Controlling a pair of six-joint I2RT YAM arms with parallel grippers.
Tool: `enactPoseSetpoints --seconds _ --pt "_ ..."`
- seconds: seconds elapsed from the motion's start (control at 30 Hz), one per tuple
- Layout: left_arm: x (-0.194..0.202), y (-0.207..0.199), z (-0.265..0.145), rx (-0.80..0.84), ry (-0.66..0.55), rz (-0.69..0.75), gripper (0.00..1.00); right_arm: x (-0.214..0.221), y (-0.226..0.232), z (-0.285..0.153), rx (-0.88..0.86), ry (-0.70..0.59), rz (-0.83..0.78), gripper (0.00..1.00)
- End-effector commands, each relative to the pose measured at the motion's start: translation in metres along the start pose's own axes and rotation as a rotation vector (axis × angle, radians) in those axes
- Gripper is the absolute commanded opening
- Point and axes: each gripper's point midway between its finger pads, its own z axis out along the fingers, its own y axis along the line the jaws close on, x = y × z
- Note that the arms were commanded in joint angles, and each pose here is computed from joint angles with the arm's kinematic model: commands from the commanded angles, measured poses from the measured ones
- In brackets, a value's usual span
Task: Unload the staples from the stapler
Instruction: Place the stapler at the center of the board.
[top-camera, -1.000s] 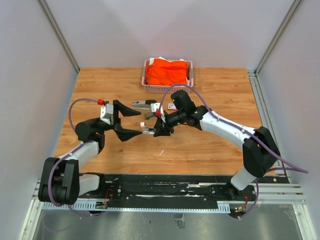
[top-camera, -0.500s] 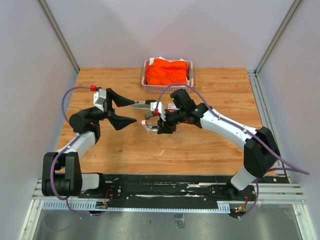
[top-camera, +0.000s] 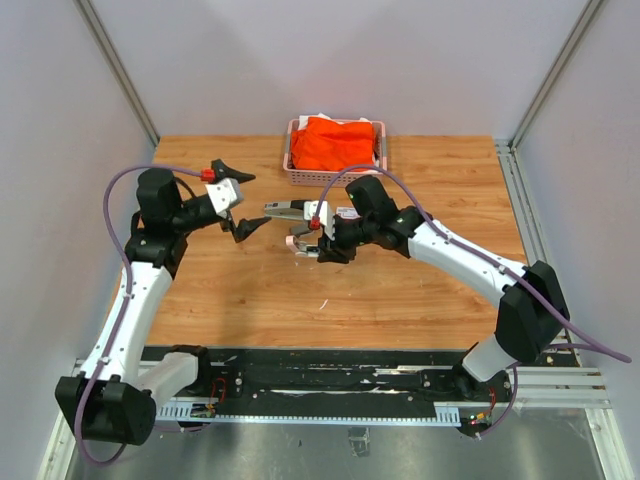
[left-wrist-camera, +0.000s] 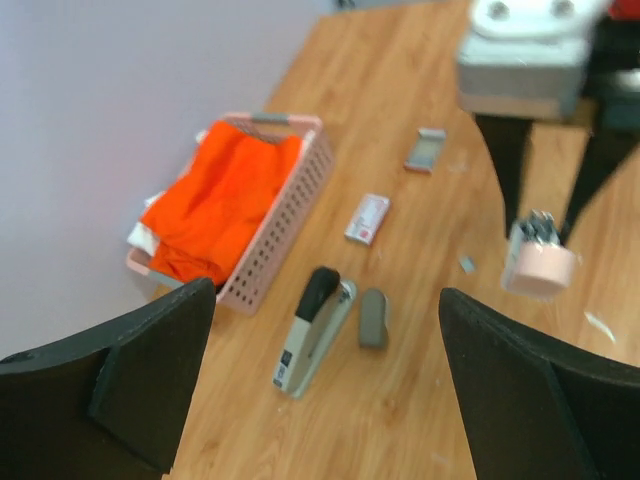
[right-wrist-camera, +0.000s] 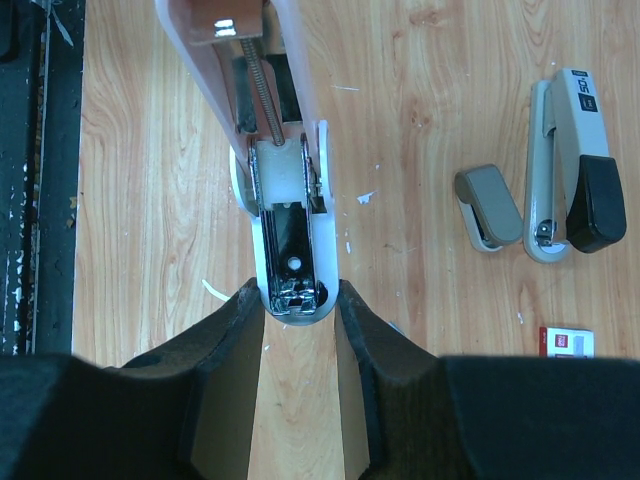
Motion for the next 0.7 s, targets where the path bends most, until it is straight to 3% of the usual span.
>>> enactPoseSetpoints --seconds 0.0,0.1,0.33,0.53,0.67 --pt "0.044 -0.081 -0.025 0.383 0.225 0.141 0.98 0.001 0.006 -0.001 -0.019 -0.004 -0.023 0.17" --pt "0.056 -0.094 -0.025 0.437 0.287 0.186 0.98 0.003 0.008 0.0 -0.031 0.0 -0.023 0.17" --pt "0.065 -0.132 -0.02 0.563 0.301 0.187 0.98 0.01 0.007 0.003 -0.027 0.019 -0.013 0.17" --pt "0.075 -0.145 -0.001 0.628 0.372 0.04 0.98 0.011 0.006 0.006 -0.028 0.016 -0.003 0.17" --pt "0.079 -0.139 0.014 0.579 0.399 -0.005 0.98 0.011 0.006 0.006 -0.031 0.016 -0.002 0.17"
